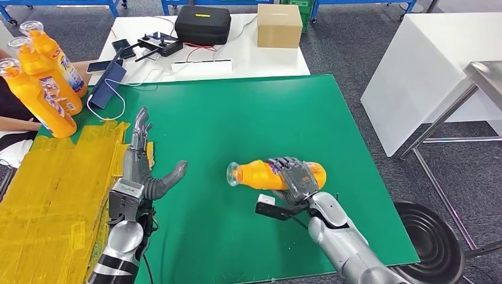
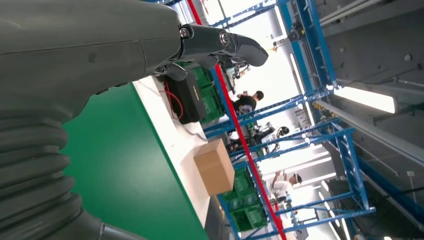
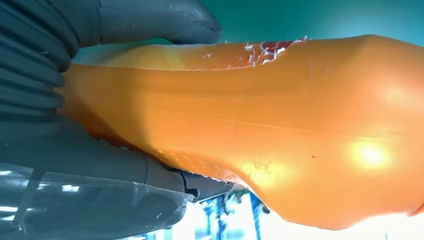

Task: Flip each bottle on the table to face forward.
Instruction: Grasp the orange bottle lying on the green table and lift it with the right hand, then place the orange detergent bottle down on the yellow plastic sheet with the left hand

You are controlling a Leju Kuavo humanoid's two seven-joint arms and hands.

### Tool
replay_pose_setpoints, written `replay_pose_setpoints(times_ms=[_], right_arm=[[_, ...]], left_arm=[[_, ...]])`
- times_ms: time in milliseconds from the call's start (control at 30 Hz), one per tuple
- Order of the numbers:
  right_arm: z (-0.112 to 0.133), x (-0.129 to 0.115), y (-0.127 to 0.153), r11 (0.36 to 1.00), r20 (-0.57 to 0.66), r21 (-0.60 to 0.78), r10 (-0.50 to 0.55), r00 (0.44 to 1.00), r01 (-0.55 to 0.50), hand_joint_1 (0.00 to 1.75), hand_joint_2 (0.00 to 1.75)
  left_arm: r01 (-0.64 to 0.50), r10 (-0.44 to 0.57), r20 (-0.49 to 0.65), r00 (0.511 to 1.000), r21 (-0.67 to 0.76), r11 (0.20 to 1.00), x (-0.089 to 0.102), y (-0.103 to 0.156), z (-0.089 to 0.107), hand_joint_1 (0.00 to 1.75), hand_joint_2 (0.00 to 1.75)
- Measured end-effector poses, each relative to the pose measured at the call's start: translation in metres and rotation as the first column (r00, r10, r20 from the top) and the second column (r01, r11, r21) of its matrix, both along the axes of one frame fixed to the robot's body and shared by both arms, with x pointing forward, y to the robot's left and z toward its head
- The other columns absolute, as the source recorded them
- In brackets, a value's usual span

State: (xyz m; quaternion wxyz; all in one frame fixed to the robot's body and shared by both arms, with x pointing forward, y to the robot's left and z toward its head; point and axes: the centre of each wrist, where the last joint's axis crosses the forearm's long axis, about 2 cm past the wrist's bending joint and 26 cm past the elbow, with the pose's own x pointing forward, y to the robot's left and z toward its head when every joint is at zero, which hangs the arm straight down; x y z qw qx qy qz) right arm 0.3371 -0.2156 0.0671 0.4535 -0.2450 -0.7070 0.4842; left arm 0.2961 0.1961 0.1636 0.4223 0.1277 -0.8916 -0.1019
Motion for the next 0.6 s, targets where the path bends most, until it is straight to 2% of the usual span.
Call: replay_pose_setpoints(times_ms=[167, 333, 500, 600], right_arm=[[0.035, 0.014, 0.012, 0.973, 0.093, 0.217, -0.095, 0.991, 0.073, 1.75, 1.75], [0.057, 0.019, 0.019, 0.900, 0.127, 0.427, -0.159, 0.979, 0.091, 1.75, 1.75], [0.067, 0.017, 0.026, 0.830, 0.132, 0.553, -0.168, 0.977, 0.068, 1.75, 1.75], [0.070, 0.015, 0.034, 0.777, 0.112, 0.629, -0.129, 0.985, 0.030, 1.75, 1.75]], left_arm=[[0.013, -0.013, -0.006, 1.000, -0.008, 1.000, 0.000, -0.002, 0.000, 0.00, 1.75], [0.029, -0.030, -0.013, 0.999, -0.009, 1.000, 0.001, -0.006, 0.002, 0.00, 1.75], [0.062, -0.062, -0.032, 0.998, -0.001, 0.998, 0.003, -0.011, 0.002, 0.00, 1.75], [0.100, -0.100, -0.051, 0.994, 0.004, 0.995, 0.007, -0.015, 0.004, 0.00, 1.75]])
